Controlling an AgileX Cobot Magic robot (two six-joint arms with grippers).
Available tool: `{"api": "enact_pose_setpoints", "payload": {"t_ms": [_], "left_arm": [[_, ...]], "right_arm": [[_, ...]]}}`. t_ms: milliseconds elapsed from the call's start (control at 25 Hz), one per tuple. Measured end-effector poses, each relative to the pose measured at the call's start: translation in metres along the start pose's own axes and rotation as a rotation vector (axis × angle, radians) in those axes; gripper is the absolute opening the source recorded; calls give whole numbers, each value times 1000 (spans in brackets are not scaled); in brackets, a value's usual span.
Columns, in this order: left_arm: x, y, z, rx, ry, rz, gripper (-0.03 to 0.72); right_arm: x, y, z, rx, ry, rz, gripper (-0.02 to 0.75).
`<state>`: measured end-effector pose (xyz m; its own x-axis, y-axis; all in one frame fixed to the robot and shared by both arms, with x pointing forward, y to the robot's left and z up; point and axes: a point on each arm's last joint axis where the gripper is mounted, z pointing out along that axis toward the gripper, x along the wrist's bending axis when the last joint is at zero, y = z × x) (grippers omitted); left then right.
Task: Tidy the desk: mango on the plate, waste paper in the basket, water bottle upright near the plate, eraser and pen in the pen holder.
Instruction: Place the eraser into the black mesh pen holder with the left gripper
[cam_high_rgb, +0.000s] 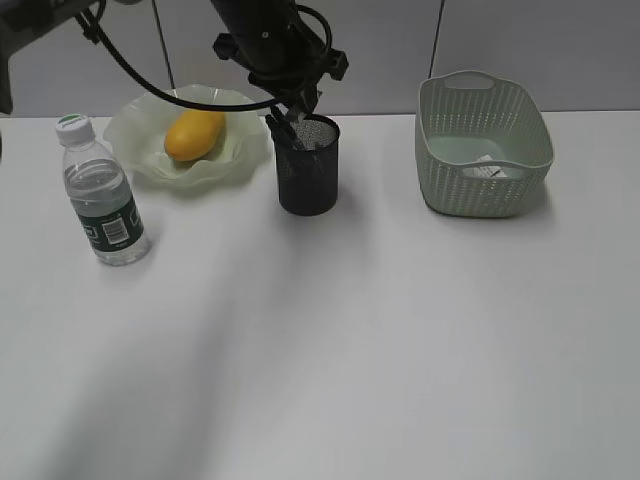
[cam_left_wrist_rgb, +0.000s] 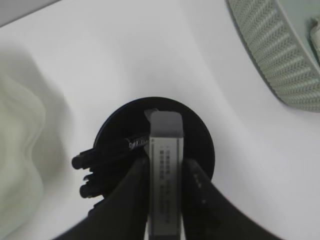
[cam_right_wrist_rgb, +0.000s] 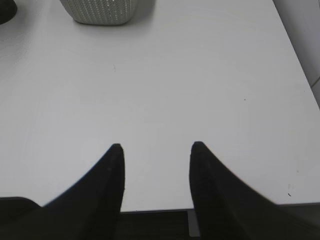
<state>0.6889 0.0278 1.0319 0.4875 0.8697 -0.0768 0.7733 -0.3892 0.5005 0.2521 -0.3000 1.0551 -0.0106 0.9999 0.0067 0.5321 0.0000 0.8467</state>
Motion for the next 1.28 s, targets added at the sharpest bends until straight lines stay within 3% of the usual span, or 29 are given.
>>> {"api": "enact_pose_setpoints", "payload": {"t_ms": [400,840,1280], "left_arm": [[0,0,14,-58,-2,-2,149],[3,-17,52,62,-2,-10,149],[3,-17,52,60,-2,-10,171]], "right_arm": [[0,0,0,0,0,0,351],[0,0,0,0,0,0,351],[0,0,0,0,0,0,351]]}}
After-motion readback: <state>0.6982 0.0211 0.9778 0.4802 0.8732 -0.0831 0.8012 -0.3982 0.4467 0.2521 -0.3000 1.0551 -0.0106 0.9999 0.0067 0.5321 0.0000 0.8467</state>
